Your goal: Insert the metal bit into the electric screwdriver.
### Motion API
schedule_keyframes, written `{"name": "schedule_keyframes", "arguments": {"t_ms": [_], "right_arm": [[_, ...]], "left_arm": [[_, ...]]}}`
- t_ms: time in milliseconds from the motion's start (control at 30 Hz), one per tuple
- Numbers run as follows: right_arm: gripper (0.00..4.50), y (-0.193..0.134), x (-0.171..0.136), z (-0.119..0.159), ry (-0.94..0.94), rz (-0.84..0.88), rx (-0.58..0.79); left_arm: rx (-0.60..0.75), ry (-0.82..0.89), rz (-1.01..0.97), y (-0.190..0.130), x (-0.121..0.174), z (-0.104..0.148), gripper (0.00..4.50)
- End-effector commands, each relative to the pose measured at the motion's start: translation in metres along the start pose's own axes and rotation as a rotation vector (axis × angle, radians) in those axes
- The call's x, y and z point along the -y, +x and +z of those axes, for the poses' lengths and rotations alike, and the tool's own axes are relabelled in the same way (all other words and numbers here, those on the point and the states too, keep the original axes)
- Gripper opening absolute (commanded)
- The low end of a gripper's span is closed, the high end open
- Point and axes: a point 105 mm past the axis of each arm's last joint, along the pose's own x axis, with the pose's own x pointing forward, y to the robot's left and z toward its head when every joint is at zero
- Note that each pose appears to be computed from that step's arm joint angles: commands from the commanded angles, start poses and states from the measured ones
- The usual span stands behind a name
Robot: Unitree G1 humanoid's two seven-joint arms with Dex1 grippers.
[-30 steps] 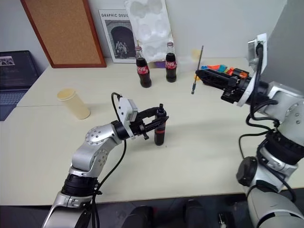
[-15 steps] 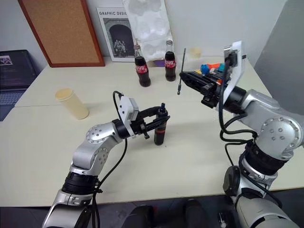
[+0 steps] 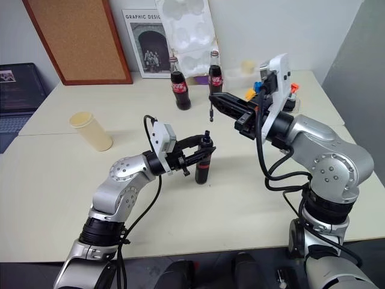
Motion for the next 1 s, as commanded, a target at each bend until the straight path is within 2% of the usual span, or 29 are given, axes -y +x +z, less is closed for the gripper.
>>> {"name": "schedule_keyframes", "arguments": {"t_ms": [33, 467, 1000], "right_arm": [[0.04, 0.001, -0.006, 0.006, -0.034, 0.056, 0.039], [0.04, 0.013, -0.001, -0.001, -0.066, 0.113, 0.029], [0.04, 0.011, 0.011, -0.015, -0.088, 0.106, 0.0]], "left_arm": [[-0.086, -0.034, 0.034, -0.005, -0.003, -0.023, 1.67], [-0.087, -0.035, 0.038, -0.006, -0.002, -0.022, 1.67], [-0.09, -0.035, 0.039, -0.007, -0.001, -0.022, 1.67]]}}
